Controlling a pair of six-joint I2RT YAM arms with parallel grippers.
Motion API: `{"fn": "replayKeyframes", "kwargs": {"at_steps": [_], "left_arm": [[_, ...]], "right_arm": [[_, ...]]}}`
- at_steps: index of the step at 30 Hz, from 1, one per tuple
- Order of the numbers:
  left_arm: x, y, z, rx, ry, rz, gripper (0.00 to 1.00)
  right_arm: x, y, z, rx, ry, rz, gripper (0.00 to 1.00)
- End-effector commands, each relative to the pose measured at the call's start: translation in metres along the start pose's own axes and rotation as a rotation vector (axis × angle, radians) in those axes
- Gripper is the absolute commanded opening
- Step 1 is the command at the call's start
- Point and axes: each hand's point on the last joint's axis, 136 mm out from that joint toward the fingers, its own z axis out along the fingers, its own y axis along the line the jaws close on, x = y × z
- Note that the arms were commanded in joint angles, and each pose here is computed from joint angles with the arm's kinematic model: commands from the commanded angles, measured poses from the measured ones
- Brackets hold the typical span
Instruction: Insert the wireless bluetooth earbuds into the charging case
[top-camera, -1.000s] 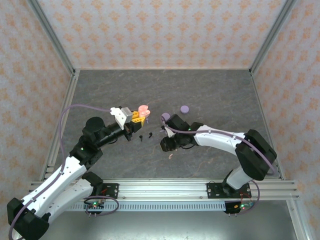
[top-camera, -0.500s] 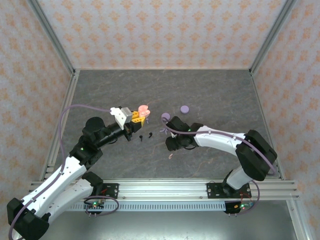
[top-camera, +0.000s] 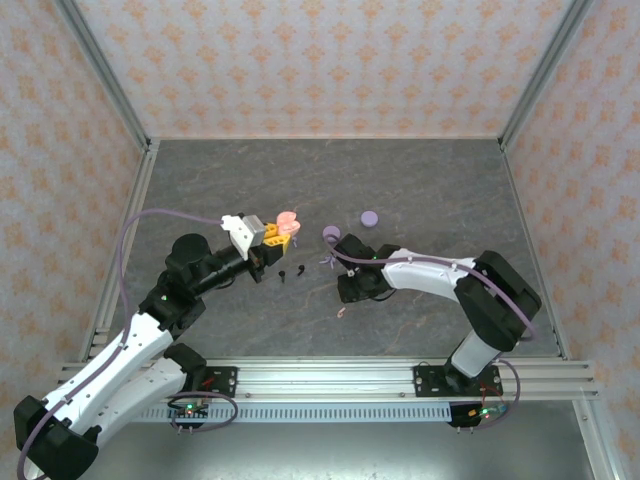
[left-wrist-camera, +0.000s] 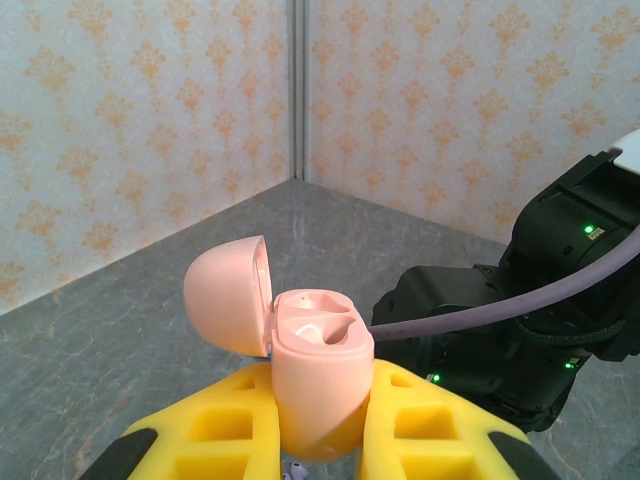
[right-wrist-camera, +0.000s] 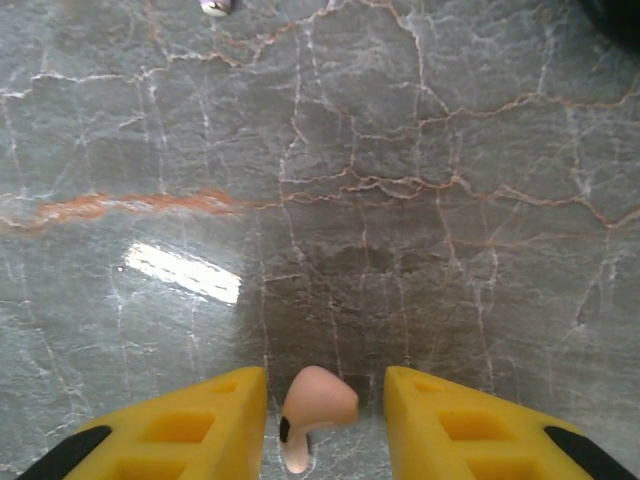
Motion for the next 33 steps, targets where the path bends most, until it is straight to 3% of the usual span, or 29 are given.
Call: {"fn": "replayKeyframes", "kwargs": {"at_steps": [1, 11, 20, 26, 33], "left_arm": [[-0.015, 0.002, -0.005, -0.009, -0.031, 0.033, 0.00], [-0.014, 0.002, -0.005, -0.013, -0.024, 0.040, 0.00], [-0.015, 0.001, -0.005, -0.006, -0.031, 0.034, 0.00], [-0.021, -0.003, 0.000, 0.028, -0.070, 0.004, 0.00], [-0.032, -0.003, 0.017, 0.066, -0.125, -0.025, 0.00]], "right_arm": [[0.004, -0.007, 0.001, 0.028, 0.023, 0.033, 0.36], [0.009, -0.006, 0.005, 0.026, 0.051, 0.023, 0.32], [0.004, -0.005, -0.008, 0.019, 0.018, 0.018, 0.21], [-0.034, 0.010, -0.067, -0.064, -0.203, 0.011, 0.20], [-0.084, 0.032, -0.189, -0.247, -0.596, 0.036, 0.20]]}}
